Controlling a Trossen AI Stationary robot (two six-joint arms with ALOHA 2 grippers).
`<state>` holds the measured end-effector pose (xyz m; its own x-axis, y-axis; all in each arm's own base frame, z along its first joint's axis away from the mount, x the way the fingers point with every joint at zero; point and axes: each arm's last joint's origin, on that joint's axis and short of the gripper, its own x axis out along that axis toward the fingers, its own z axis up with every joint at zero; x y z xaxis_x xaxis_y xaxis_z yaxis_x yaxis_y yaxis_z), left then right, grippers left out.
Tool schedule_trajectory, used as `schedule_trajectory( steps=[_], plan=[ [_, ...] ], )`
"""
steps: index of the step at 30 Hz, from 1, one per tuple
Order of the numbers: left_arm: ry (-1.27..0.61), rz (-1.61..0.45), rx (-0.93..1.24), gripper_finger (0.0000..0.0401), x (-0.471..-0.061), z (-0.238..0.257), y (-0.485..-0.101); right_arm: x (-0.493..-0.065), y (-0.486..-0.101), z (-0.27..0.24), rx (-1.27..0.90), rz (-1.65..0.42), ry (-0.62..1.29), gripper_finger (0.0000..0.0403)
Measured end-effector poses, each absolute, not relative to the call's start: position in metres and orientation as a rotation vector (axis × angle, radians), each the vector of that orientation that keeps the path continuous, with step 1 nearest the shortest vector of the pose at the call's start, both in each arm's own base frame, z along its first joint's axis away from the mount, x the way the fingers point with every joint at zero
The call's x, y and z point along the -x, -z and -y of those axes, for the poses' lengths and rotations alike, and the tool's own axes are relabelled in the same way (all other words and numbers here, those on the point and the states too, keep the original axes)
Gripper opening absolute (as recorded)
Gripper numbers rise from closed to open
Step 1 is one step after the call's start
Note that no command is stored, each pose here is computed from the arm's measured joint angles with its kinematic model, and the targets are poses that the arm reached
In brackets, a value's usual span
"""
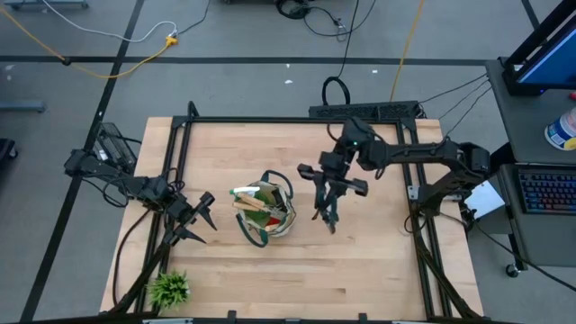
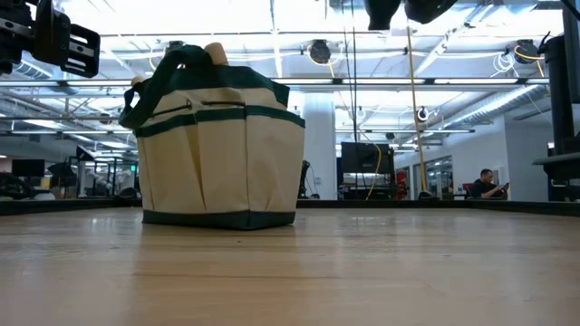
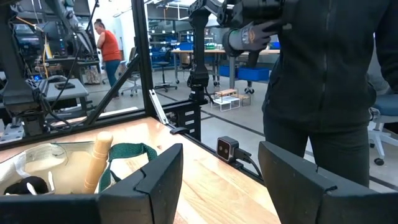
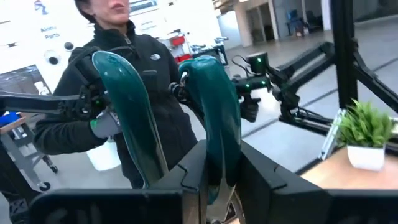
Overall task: Pick & Place Garden tools in Gardening bag
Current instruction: Put the shear scissors into the gardening bag
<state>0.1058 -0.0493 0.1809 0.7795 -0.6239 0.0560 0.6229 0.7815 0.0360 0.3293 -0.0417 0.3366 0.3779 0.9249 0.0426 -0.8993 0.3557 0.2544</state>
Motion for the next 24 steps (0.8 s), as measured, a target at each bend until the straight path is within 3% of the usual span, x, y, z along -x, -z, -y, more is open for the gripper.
schedule_trajectory(
  steps=[9,24],
  plan=[
    [0.674,0.066,-0.016,0.0216,-0.106,0.049,-0.181,-0.33,-0.339,0.04,-0.261,-0.094,-1.143,0.0051],
    [0.673,0.066,-0.017,0.0216,-0.106,0.049,-0.181,-0.346,-0.336,0.035,-0.285,0.064,-0.602,0.0051]
  ],
)
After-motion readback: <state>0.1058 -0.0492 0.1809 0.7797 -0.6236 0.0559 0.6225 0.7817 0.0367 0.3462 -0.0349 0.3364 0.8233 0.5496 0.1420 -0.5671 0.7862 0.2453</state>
